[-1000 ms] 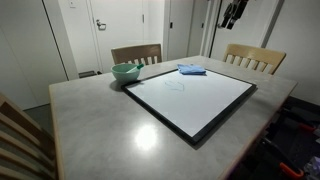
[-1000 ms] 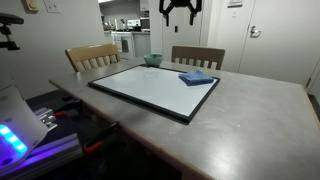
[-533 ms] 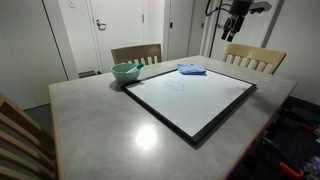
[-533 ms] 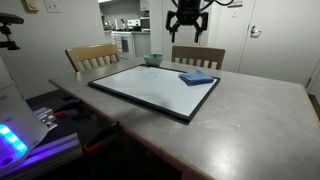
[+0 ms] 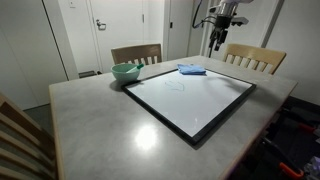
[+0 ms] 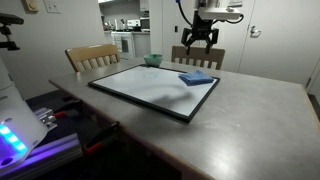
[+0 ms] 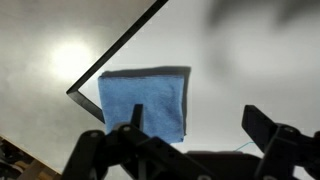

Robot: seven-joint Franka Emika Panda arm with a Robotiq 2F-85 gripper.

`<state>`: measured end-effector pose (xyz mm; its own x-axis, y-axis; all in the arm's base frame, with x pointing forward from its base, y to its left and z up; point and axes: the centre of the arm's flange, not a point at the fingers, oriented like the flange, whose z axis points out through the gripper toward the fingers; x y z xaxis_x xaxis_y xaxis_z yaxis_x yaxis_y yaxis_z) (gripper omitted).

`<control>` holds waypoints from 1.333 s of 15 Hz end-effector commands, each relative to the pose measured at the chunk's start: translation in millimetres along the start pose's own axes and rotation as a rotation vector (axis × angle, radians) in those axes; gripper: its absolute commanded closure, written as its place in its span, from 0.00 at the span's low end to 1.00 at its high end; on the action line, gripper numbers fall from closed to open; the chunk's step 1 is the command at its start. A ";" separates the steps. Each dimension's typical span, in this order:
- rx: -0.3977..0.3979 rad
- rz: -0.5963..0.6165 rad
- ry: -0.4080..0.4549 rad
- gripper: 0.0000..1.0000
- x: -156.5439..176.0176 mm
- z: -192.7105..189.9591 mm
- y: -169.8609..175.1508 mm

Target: Use the blue cloth to wipe the whiteboard

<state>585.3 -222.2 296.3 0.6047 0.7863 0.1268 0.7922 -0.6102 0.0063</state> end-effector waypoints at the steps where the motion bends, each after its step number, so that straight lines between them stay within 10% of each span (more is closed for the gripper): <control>1: 0.009 -0.059 0.012 0.00 24.8 20.7 43.9; 20: 0.058 -0.133 -0.105 0.00 74.3 135.7 48.1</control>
<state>673.5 -178.2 179.2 0.4972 0.8666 0.0416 0.8676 -0.4960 -0.0360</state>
